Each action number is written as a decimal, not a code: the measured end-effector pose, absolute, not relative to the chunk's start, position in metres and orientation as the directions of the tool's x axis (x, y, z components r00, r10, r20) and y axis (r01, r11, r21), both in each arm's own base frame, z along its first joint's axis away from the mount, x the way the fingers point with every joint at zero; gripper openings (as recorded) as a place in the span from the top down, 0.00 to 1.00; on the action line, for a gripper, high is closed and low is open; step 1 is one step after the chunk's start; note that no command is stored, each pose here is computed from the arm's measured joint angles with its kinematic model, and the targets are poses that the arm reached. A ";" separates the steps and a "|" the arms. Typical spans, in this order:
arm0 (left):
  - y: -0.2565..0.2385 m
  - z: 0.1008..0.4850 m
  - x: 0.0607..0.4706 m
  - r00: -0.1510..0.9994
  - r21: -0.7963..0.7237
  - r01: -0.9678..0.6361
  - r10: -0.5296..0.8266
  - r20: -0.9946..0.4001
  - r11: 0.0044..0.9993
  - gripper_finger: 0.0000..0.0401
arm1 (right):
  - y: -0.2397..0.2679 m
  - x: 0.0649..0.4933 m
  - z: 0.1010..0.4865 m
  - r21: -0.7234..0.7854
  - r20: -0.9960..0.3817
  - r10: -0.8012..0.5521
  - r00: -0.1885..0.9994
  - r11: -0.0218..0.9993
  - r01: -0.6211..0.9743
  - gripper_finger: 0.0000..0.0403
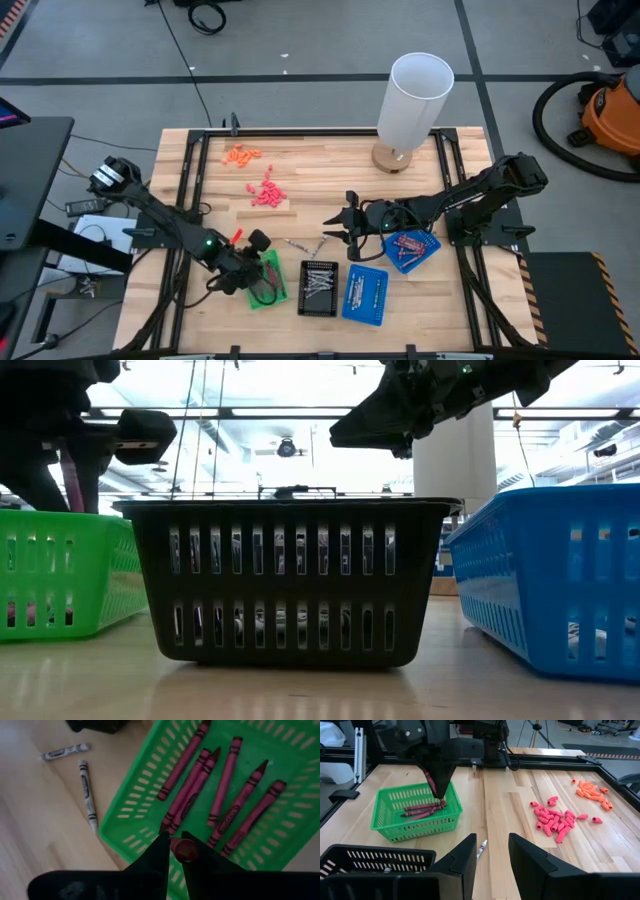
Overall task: Sort crayons
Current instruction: Put the red crayon into the green basket, then put the white crayon into the left blue basket
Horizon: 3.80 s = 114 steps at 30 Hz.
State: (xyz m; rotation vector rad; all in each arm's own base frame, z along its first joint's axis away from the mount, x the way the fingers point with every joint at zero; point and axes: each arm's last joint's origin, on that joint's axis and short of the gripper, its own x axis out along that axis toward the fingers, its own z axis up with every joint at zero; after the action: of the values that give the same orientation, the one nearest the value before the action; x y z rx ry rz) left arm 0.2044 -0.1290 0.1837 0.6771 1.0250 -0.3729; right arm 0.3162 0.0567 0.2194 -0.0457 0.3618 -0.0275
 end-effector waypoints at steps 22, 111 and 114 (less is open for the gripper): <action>-0.132 0.183 0.206 0.477 0.387 0.632 0.057 -0.877 0.671 0.63 | 0.057 0.316 0.219 -0.050 -0.355 -0.035 0.934 0.999 0.019 0.70; -0.043 0.136 0.345 0.260 0.067 0.405 -0.045 -0.964 0.912 0.76 | 0.056 0.316 0.219 -0.067 -0.354 -0.044 0.934 0.998 0.021 0.70; -0.043 0.135 0.345 0.259 0.066 0.405 -0.045 -0.965 0.912 0.86 | 0.056 0.316 0.219 -0.067 -0.354 -0.044 0.934 0.998 0.021 0.70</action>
State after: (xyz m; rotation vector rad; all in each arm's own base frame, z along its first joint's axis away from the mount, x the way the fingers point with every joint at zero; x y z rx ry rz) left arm 0.3451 -0.0429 0.1353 0.3289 1.2779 -0.3121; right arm 0.3164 0.0561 0.2190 -0.0627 0.3632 -0.0333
